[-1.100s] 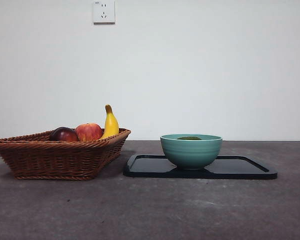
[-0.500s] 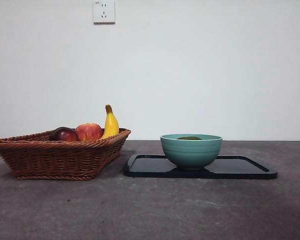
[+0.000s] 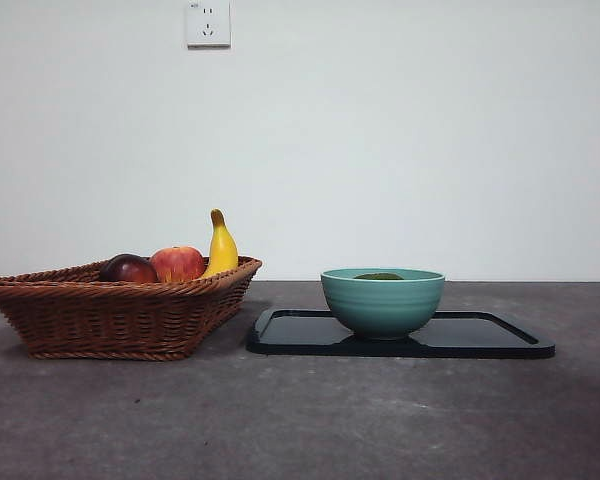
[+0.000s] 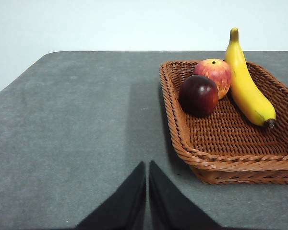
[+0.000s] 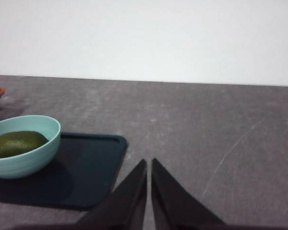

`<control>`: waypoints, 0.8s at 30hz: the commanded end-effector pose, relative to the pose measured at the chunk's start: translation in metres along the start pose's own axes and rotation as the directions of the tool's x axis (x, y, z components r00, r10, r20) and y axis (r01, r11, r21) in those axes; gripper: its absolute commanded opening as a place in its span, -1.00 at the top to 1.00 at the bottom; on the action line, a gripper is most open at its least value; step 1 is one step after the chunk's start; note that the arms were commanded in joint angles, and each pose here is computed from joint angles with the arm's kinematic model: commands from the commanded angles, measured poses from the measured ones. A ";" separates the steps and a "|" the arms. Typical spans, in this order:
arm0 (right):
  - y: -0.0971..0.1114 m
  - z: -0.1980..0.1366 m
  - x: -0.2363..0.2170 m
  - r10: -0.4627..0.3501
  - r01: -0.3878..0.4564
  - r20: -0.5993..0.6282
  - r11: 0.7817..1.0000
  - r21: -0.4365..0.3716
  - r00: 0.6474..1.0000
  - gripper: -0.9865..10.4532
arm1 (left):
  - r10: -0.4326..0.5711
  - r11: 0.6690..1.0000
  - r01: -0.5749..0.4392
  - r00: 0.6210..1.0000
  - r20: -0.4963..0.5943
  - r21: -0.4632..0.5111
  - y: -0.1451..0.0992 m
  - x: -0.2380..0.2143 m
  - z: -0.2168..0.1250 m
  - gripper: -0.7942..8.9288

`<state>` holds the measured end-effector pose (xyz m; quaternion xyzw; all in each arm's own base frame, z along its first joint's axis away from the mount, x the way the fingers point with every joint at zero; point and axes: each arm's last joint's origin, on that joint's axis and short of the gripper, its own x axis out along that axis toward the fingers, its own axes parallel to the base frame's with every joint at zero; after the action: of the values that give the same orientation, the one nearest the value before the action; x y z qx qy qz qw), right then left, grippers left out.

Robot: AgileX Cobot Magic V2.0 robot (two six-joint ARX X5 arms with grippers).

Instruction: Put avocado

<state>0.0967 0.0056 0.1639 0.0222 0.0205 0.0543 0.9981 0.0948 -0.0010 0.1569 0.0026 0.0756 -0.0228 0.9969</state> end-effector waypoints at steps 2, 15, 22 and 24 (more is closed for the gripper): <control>0.000 -0.005 0.000 -0.007 0.008 -0.039 1.000 0.030 0.999 0.81 | 0.005 1.000 -0.005 1.000 -0.028 -0.004 0.000 0.002 -0.008 0.82; -0.001 -0.012 0.000 -0.012 0.018 -0.106 0.998 0.057 0.994 0.81 | 0.005 1.000 -0.005 1.000 -0.028 -0.004 0.000 0.002 -0.008 0.82; -0.001 -0.012 0.000 -0.012 0.018 -0.106 0.998 0.057 0.994 0.81 | 0.005 1.000 -0.005 1.000 -0.028 -0.004 0.000 0.002 -0.008 0.82; -0.001 -0.012 0.000 -0.012 0.018 -0.106 0.998 0.057 0.994 0.81 | 0.005 1.000 -0.005 1.000 -0.028 -0.004 0.000 0.002 -0.008 0.82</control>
<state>0.0957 0.0054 0.1529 0.0426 0.0789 0.0483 0.9948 0.0948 -0.0010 0.1569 0.0024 0.0756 -0.0228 0.9969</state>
